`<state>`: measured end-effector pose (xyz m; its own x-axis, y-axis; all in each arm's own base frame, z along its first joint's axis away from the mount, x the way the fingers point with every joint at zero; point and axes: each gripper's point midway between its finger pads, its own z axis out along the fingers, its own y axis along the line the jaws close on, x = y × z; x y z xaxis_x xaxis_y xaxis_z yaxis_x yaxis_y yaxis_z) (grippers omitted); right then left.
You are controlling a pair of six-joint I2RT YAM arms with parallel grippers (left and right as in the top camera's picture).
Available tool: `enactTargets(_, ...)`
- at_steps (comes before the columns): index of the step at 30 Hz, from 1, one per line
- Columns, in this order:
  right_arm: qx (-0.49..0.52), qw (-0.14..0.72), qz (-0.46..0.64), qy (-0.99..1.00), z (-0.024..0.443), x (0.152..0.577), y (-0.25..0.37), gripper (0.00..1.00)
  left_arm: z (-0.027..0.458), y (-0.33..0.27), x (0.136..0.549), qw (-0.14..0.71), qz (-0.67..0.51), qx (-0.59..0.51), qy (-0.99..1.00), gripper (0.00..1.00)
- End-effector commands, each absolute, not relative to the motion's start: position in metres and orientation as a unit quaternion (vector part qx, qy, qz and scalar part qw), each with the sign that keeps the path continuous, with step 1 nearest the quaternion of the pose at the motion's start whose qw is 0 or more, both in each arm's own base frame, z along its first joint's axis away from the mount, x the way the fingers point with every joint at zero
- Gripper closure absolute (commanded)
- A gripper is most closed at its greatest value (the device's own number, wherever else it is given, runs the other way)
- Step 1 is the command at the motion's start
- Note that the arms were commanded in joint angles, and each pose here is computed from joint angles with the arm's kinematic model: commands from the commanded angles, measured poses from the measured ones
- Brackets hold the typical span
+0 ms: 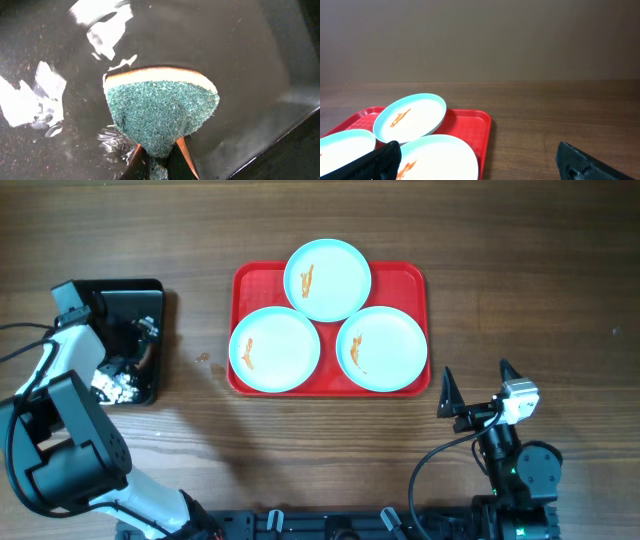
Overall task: Clean dirty plates on tray and stack at the side
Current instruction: 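Lift the wet sponge with the left gripper toward the red tray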
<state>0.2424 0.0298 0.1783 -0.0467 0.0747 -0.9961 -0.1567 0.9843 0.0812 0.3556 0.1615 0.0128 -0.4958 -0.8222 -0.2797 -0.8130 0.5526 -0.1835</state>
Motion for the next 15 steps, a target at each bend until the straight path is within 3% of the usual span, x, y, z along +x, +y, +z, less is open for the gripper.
enactTargets(1, -0.026, 0.692, 0.071, 0.718, 0.175, 0.243, 0.026, 0.00, 0.026, 0.146, 0.363, 0.178, -0.064, -0.461, 0.867, 0.96)
enactTargets(7, -0.026, 0.692, 0.071, 0.718, 0.175, 0.243, 0.026, 0.00, 0.069, 0.131, 0.376, 0.225, -0.120, -0.441, 0.861, 0.96)
enactTargets(15, -0.026, 0.692, 0.071, 0.718, 0.175, 0.243, 0.026, 0.00, 0.101, 0.117, 0.363, 0.230, -0.143, -0.434, 0.859, 0.96)
